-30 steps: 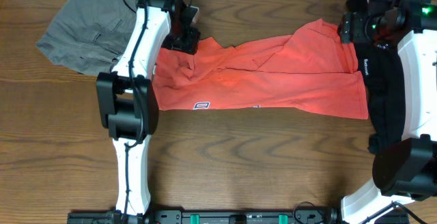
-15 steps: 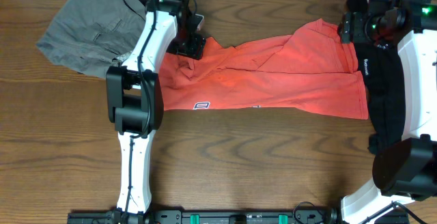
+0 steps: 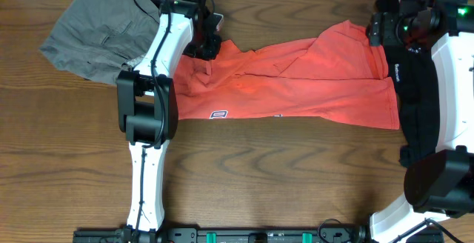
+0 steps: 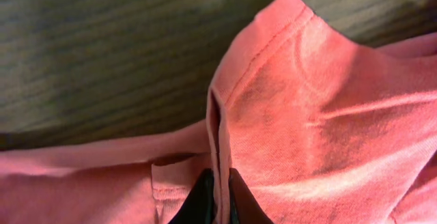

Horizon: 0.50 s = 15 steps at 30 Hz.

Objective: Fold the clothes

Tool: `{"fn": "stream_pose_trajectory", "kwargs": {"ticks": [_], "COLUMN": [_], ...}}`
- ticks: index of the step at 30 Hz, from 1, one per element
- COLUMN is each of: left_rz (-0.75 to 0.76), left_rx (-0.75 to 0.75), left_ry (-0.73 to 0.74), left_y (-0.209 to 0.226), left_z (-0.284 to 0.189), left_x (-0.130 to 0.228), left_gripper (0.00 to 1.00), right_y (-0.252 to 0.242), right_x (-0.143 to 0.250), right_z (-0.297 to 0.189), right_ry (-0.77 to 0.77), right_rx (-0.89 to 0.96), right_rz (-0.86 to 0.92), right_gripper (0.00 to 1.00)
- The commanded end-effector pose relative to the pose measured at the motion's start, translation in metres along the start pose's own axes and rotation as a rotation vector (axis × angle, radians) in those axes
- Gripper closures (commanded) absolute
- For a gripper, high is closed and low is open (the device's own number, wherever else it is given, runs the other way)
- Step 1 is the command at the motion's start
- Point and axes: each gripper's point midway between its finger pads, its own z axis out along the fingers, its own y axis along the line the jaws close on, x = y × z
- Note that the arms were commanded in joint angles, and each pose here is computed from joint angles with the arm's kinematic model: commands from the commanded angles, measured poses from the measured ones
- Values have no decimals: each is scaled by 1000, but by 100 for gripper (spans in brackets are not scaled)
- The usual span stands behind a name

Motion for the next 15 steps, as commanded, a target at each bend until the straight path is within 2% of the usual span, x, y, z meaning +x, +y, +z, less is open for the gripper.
{"fn": "stream_pose_trajectory", "kwargs": {"ticks": [1,8,15], "left_rz": [11,62,111], "left_rx": [6,-27,-58], "left_ry": [-63,-297,-516], "left_y": [-3,-17,-32], "left_z": [-19,-115,-200], "left_x": [-16,-64,-90], "left_gripper": [94,94,94], "right_y": [9,10,6], "right_x": [-12,-35,-51], "right_z": [-2,4,45], "right_ry": [-41,-130,-165], "right_rx": [-23,-21,-21], "right_rz": [-16,-34,-60], "right_gripper": [9,7,7]}}
